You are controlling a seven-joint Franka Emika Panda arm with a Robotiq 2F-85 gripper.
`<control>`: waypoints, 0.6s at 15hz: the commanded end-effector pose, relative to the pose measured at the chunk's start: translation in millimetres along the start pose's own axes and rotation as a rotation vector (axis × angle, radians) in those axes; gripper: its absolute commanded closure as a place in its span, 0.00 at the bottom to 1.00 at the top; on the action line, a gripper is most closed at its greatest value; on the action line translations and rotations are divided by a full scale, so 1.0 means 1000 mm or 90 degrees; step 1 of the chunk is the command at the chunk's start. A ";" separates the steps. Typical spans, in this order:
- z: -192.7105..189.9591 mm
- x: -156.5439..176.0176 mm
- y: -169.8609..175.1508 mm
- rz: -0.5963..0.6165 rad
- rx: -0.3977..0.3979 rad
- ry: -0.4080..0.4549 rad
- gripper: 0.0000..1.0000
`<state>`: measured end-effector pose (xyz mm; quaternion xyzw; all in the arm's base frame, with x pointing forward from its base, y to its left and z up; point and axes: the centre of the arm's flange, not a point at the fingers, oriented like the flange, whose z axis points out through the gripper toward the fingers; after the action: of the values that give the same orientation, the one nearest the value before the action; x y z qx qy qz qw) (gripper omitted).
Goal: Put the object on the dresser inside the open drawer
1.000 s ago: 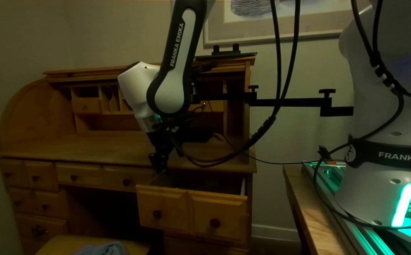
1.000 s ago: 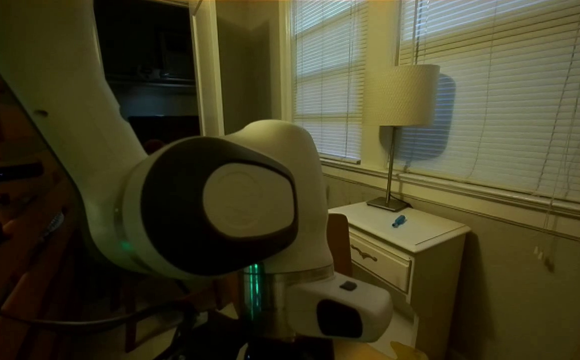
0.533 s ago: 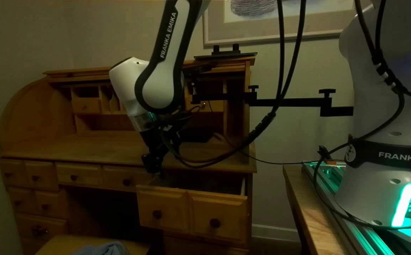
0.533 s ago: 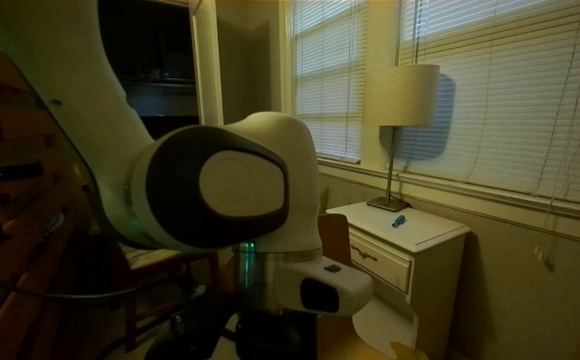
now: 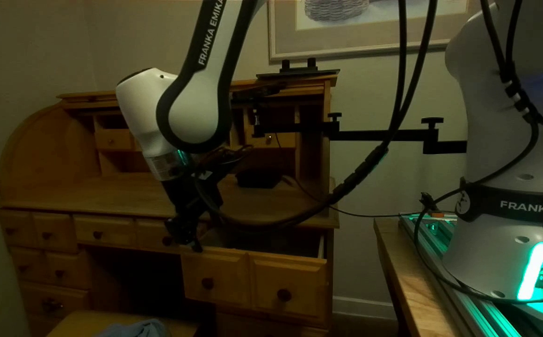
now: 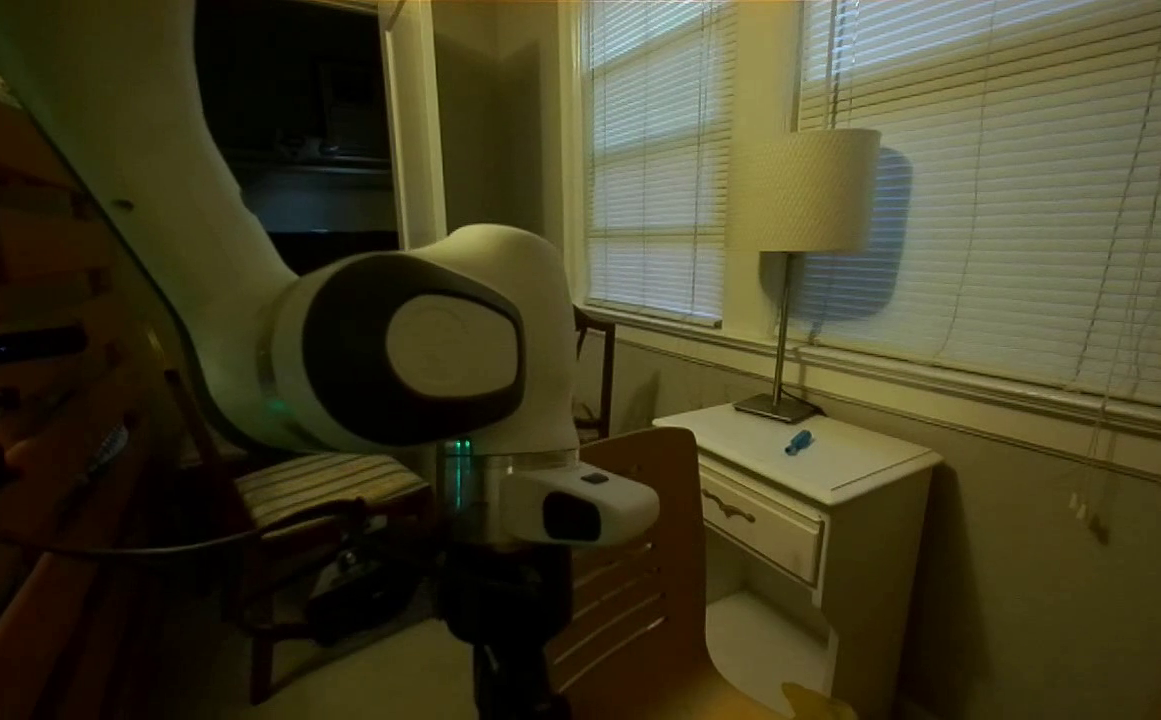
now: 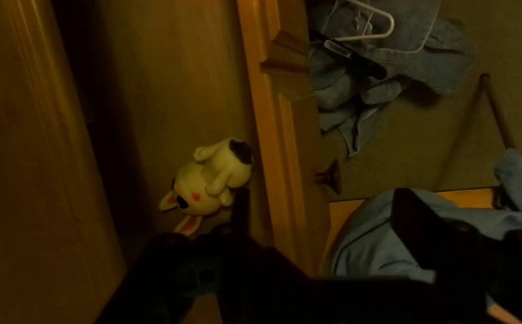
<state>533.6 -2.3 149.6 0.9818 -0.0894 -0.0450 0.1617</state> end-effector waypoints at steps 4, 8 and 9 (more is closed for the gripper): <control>0.007 -0.018 -0.034 -0.026 0.042 0.003 0.70; 0.022 -0.028 -0.040 -0.049 0.026 0.007 0.99; 0.027 -0.031 -0.041 -0.054 0.017 0.008 1.00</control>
<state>518.2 31.4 125.3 0.9870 -0.0608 -0.0455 0.1416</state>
